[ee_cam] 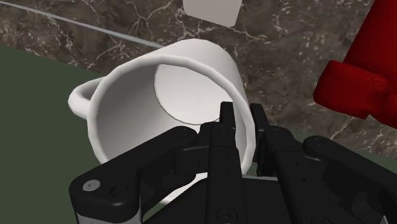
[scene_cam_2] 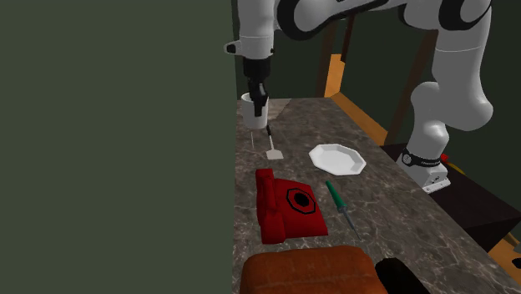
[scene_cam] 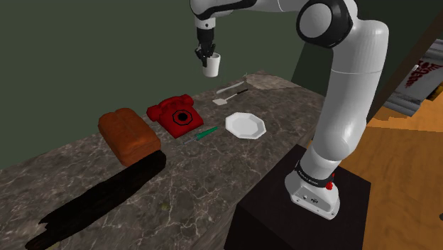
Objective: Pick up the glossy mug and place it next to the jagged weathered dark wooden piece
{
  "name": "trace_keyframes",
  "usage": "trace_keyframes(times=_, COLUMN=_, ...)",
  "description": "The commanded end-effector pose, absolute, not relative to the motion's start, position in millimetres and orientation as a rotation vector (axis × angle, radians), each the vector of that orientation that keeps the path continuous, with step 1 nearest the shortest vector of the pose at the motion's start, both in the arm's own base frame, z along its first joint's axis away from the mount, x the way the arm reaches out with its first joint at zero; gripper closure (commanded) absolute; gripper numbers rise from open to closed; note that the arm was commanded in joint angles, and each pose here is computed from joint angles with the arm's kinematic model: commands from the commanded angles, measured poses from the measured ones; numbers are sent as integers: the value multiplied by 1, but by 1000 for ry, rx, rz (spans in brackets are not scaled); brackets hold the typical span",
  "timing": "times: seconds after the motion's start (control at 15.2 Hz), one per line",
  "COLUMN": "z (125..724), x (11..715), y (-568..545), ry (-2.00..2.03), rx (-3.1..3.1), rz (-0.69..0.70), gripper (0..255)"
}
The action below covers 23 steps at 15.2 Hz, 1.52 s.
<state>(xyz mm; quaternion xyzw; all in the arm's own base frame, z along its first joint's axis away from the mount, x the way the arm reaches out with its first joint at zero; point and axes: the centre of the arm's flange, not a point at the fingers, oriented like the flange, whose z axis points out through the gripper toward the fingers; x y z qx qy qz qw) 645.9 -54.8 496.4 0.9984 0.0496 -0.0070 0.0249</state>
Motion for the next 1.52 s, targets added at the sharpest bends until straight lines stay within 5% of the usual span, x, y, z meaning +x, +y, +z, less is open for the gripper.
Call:
trace_keyframes(times=0.0, z=507, x=647, y=-54, ry=153, rx=3088, rz=-22, gripper=255)
trace_keyframes(times=1.45, z=522, x=490, y=142, ry=153, rx=3088, rz=-22, gripper=255)
